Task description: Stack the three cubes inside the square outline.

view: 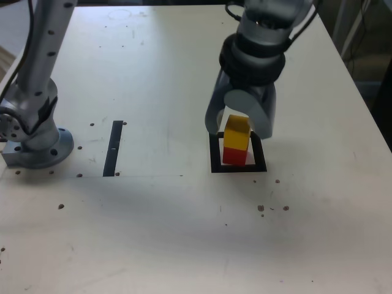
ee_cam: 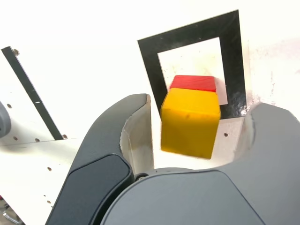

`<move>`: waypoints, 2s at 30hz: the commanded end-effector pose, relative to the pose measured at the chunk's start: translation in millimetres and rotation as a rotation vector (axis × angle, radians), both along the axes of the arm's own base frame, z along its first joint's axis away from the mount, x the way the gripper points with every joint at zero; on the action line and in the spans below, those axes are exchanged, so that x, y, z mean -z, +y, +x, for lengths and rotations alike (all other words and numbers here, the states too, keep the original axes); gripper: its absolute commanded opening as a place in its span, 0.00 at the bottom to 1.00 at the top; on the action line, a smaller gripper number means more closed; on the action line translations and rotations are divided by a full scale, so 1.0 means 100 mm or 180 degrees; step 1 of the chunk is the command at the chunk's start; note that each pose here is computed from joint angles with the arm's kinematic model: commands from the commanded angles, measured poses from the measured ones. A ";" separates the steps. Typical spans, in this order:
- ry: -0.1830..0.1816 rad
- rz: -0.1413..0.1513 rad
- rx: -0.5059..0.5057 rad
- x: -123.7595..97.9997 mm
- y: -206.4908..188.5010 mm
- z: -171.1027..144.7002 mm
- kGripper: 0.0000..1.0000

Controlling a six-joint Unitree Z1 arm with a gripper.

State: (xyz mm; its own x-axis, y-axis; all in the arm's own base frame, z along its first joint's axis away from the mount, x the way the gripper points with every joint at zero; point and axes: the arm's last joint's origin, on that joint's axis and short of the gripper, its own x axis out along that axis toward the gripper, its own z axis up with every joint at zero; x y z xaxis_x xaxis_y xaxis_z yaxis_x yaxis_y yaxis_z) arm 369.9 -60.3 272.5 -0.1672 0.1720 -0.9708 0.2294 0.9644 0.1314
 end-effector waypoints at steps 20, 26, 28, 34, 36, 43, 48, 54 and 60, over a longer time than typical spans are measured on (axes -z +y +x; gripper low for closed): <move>-0.0195 0.0259 0.0168 -0.66 1.13 -0.20 1.00; -0.0305 0.0255 0.0292 -0.79 1.46 0.02 1.00; -0.0347 0.0263 0.0305 -0.80 1.57 0.08 1.00; -0.0497 0.0219 0.0195 -0.75 2.18 0.31 1.00; -0.0582 0.0246 0.0125 -0.73 2.37 0.36 1.00; -0.0707 0.0318 -0.0173 -0.61 2.89 0.40 0.99; -0.0714 0.0341 -0.0366 -0.44 3.14 0.44 0.99; -0.0530 0.0360 -0.0471 -0.19 3.22 0.49 0.98; -0.0371 0.0355 -0.0524 0.04 3.24 0.54 0.98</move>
State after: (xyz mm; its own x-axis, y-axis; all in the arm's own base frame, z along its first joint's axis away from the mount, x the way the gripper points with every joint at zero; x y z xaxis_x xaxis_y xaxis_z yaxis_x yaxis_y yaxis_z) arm 423.3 263.1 274.2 -0.0738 0.2668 -0.9609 0.0488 0.9634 0.2637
